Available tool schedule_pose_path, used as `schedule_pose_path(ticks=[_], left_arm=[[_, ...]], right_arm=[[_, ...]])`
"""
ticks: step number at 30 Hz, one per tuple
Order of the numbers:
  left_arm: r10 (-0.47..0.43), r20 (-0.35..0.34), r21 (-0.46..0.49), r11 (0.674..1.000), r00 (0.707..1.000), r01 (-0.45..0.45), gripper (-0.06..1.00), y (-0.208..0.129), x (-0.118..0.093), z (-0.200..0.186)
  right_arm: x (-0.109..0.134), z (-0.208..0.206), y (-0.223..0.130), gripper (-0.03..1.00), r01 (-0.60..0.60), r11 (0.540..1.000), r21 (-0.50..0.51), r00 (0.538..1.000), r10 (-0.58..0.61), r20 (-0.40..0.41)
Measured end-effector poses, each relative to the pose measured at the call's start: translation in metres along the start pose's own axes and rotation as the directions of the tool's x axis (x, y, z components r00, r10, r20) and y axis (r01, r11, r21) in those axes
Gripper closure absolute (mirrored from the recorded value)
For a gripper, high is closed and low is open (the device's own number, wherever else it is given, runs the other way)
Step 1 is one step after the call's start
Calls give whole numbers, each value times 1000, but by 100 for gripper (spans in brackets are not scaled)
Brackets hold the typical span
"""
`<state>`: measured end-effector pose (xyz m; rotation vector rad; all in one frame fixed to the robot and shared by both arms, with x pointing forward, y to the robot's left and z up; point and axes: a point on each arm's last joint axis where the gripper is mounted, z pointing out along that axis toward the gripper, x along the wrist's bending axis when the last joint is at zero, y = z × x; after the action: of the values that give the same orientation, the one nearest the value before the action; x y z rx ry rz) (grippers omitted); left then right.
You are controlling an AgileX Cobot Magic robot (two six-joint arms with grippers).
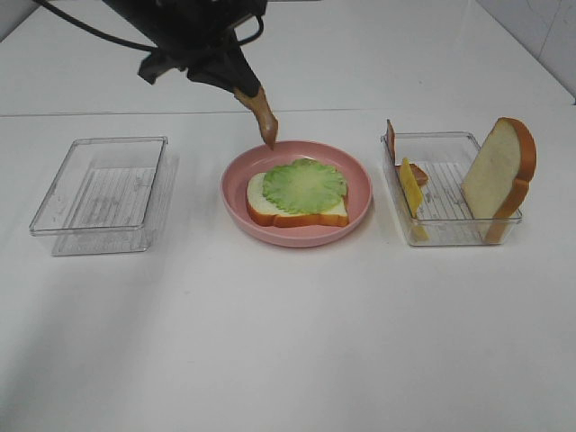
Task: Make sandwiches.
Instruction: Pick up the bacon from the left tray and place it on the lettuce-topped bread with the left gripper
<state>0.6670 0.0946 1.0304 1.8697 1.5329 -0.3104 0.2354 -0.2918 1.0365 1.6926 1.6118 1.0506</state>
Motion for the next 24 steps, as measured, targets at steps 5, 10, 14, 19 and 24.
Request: schedule_pose_path(ticks=[5, 10, 14, 19, 24], left_arm=[[9, 54, 11, 1000, 999, -9, 94, -5, -2, 46], [27, 82, 18, 999, 996, -28, 94, -5, -11, 70], [52, 124, 22, 998, 991, -55, 94, -4, -26, 96], [60, 141, 45, 997, 988, -67, 94, -5, -27, 115], [53, 131, 71, 995, 990, -62, 94, -9, -20, 124]], right_arm=[[0, 0, 0, 10, 0, 1000, 0, 1000, 0, 0], [0, 0, 0, 10, 0, 1000, 0, 1000, 0, 0], [0, 0, 0, 10, 0, 1000, 0, 1000, 0, 0], [0, 0, 0, 10, 0, 1000, 0, 1000, 0, 0], [0, 0, 0, 10, 0, 1000, 0, 1000, 0, 0]])
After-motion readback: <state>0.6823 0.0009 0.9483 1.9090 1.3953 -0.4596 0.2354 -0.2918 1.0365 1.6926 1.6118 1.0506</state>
